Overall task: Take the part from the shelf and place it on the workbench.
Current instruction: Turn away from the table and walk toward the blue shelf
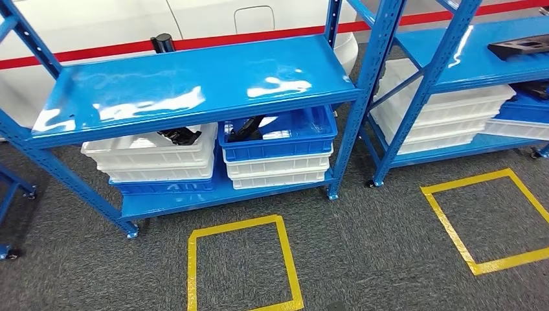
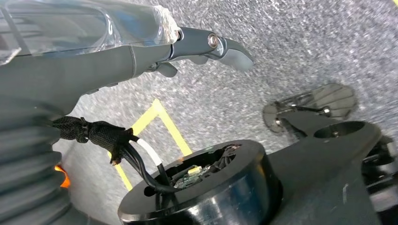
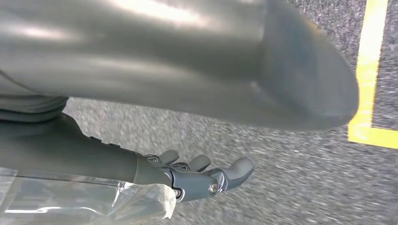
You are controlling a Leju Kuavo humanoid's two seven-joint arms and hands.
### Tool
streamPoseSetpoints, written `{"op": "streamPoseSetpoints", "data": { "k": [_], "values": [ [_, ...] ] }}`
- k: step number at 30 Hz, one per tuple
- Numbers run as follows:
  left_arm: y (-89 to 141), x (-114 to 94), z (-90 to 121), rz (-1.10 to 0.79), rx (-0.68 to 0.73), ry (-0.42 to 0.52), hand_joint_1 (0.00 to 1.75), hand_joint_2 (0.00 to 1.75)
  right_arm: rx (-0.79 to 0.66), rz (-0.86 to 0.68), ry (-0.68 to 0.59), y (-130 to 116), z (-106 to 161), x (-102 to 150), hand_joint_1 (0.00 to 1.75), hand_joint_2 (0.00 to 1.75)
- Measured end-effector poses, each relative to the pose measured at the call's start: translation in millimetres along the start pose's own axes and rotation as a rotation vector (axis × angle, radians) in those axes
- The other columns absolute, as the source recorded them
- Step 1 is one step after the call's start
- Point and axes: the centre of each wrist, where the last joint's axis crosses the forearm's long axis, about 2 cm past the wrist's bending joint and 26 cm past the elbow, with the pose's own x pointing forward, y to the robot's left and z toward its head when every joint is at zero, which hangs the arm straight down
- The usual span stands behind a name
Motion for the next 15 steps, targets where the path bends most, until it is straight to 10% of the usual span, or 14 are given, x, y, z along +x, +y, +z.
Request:
{"op": "streamPoseSetpoints", "data": {
  "k": [3,7,15],
  "values": [
    [0.2,-0.8,-0.1,0.004,0.001,-0.002,0.0,0.0,0.0,0.001,-0.002,0.0,-0.2,1.0,0.0,0.0],
    [1.3,-1.8,-0.3,0.007,0.005,-0.003,0.0,1.75,0.0,-0.005,-0.004,-0.2,-0.4,2.2,0.0,0.0],
    [3.2,3.6,-0.4,0.009,0.009,-0.024,0.0,1.75,-0.001,-0.023,-0.001,0.5,0.0,0.5,0.0,0.0]
  ]
}}
